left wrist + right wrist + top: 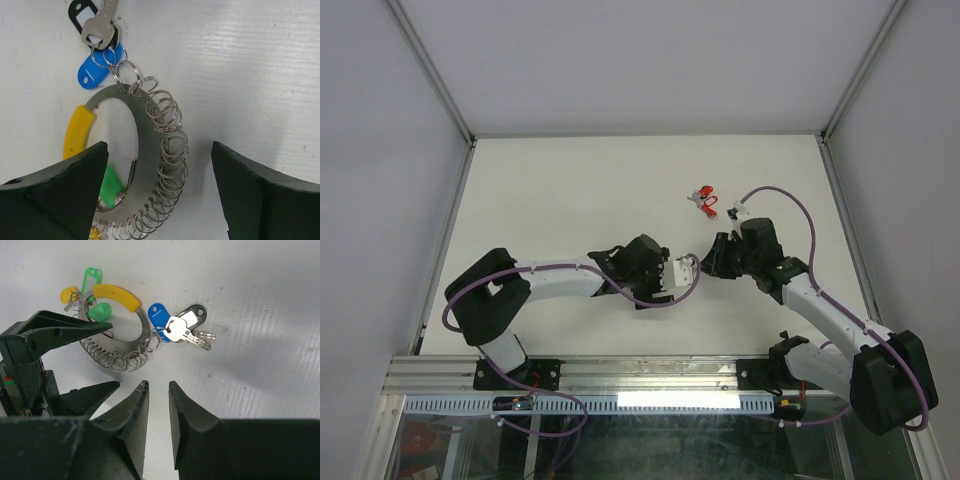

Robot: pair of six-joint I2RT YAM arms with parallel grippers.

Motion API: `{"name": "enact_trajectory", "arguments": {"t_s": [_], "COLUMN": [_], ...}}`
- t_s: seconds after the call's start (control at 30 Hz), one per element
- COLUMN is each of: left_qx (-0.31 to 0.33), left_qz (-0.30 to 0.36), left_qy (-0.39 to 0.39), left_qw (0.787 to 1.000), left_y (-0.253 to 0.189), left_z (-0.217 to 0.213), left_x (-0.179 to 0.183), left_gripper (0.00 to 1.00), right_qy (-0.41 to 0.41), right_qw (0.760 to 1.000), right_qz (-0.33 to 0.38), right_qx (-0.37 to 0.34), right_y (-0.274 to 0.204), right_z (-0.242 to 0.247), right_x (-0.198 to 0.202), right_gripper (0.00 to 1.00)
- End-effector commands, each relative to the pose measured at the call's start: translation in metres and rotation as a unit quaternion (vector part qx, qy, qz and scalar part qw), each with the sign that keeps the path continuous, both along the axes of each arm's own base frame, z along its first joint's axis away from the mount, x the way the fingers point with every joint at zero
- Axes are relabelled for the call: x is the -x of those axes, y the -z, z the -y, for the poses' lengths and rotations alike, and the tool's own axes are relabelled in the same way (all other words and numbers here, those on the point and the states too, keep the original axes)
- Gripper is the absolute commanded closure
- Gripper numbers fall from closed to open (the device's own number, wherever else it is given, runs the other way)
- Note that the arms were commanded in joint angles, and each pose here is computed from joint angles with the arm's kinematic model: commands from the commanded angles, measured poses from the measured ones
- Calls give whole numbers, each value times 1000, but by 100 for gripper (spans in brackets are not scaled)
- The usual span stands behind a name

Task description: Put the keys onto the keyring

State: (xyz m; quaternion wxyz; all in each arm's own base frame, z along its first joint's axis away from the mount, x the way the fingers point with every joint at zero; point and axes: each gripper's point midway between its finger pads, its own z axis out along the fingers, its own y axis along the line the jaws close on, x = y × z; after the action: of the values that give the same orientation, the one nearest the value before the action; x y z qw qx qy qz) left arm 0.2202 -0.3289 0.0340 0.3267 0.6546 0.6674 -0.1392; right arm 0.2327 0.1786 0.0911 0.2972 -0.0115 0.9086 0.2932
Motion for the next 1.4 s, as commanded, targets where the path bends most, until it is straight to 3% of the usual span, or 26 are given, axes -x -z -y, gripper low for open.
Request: {"name": "enact_trajectory", "arguments": {"t_s": [0.0,0.47,0.73,1.07,1.37], "left_qx": [-37,-102,-123,-106,-22], "left_qz": [-32,-122,-120,-113,-86], "left_qy": [48,55,54,61,59], "left_qw": [998,986,984,986,994], "left_y": [12,43,52,46,8], "left_z": [-5,-45,-49,-43,-20], "left_x": [8,20,16,15,10], "left_gripper": [18,22,45,72,76], "right_qy": [-5,-6,-2,0,20], "right_qw": [999,999,999,999,998], "right_qz": [26,22,20,20,35], "right_qx": [-17,-23,-24,-27,-40], "right_y": [-16,-20,-19,-21,-32], "right_z": [-2,1,2,3,6], "right_x": [-2,1,3,4,4], "right_gripper": [74,74,74,74,73]}}
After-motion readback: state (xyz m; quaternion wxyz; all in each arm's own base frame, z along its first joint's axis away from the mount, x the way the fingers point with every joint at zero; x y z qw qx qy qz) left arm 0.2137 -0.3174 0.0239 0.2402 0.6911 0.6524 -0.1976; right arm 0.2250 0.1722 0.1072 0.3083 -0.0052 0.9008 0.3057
